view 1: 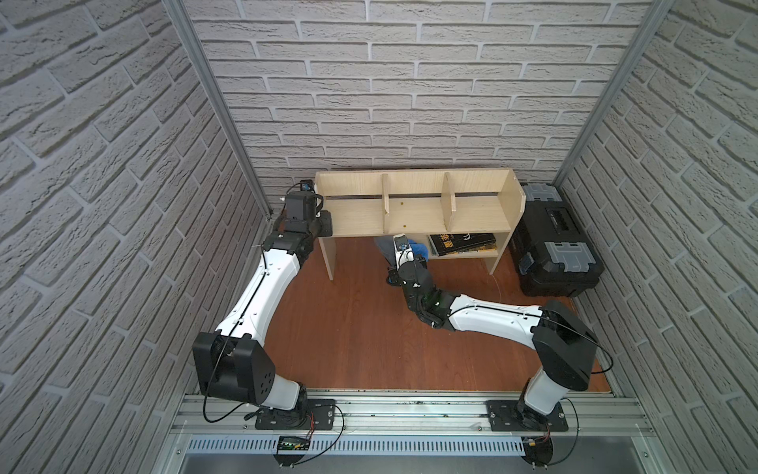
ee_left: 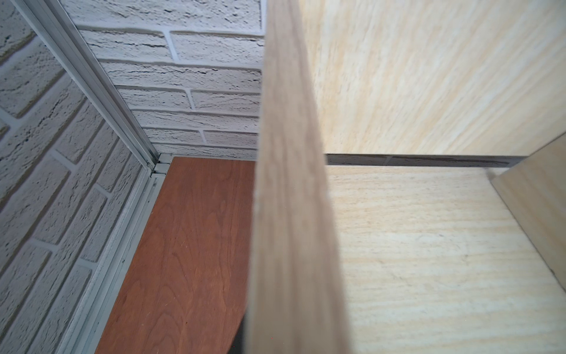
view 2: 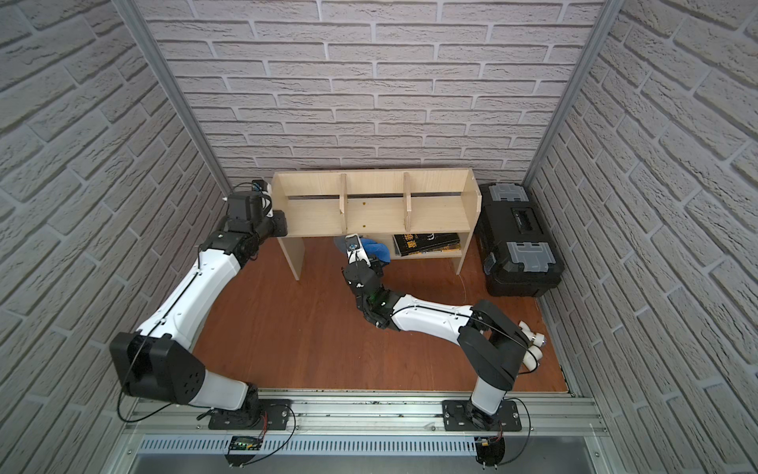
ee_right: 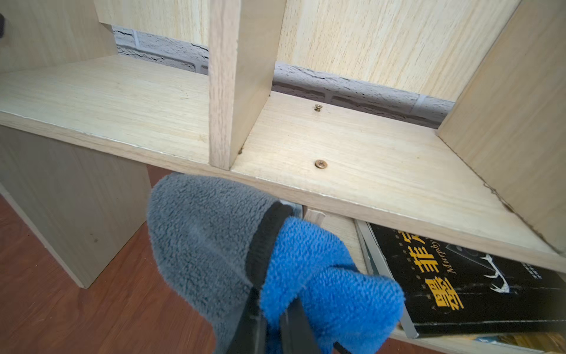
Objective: Wipe the bookshelf clean with a cloth
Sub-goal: Wipe the dust from the shelf.
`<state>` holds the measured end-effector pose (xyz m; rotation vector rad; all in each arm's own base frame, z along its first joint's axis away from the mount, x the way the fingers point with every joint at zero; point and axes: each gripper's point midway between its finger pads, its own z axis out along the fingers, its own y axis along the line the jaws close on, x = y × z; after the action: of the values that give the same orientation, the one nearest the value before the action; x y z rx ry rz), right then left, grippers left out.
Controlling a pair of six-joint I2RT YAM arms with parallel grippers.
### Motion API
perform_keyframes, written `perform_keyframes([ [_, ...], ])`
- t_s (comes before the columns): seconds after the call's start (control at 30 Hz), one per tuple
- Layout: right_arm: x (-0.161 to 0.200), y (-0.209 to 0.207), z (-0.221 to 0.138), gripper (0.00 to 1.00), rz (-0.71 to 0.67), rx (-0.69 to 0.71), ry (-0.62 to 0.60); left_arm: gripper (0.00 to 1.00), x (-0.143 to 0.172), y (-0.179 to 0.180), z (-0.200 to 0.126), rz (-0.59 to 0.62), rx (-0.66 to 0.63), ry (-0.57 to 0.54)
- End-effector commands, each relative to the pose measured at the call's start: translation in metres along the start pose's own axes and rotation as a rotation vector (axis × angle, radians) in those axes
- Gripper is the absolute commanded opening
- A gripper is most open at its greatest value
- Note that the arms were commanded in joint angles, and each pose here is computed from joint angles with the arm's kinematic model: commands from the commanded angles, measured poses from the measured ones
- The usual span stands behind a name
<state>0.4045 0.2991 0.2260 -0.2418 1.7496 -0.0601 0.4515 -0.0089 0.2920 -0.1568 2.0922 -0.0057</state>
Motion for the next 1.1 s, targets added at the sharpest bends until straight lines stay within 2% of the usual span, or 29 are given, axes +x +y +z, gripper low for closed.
perform_keyframes([
  [0.0,-0.005,-0.015,0.018,0.02,0.08,0.02,-0.016,0.0,-0.007,-0.002,0.001,-0.019,0.034,-0.041],
  [0.07,0.02,-0.022,0.03,0.02,0.128,0.003,0.041,0.0,-0.006,0.001,0.001,-0.017,0.028,-0.043],
  [0.17,0.05,-0.019,0.035,0.02,0.13,-0.027,0.107,0.0,-0.006,0.0,0.002,-0.013,0.039,-0.044],
  [0.3,0.063,-0.021,0.034,0.02,0.131,-0.027,0.119,0.0,-0.005,-0.004,0.004,-0.007,0.062,-0.039],
  [0.53,-0.027,-0.044,0.013,0.03,0.151,-0.007,-0.023,0.0,-0.004,-0.003,0.003,-0.007,0.064,-0.037],
  [0.63,-0.044,-0.045,0.012,0.03,0.118,-0.008,-0.037,0.0,-0.003,-0.004,0.005,-0.008,0.071,-0.034],
  [0.7,-0.031,-0.042,0.018,0.03,0.089,0.001,-0.016,0.0,-0.003,-0.005,0.005,-0.005,0.074,-0.035],
  [0.93,0.067,-0.025,0.034,0.02,0.11,-0.019,0.111,0.0,-0.004,-0.003,0.003,0.004,0.07,-0.043],
  [1.07,0.088,-0.018,0.029,0.03,0.151,-0.061,0.146,0.0,-0.004,-0.003,0.003,0.004,0.072,-0.041],
])
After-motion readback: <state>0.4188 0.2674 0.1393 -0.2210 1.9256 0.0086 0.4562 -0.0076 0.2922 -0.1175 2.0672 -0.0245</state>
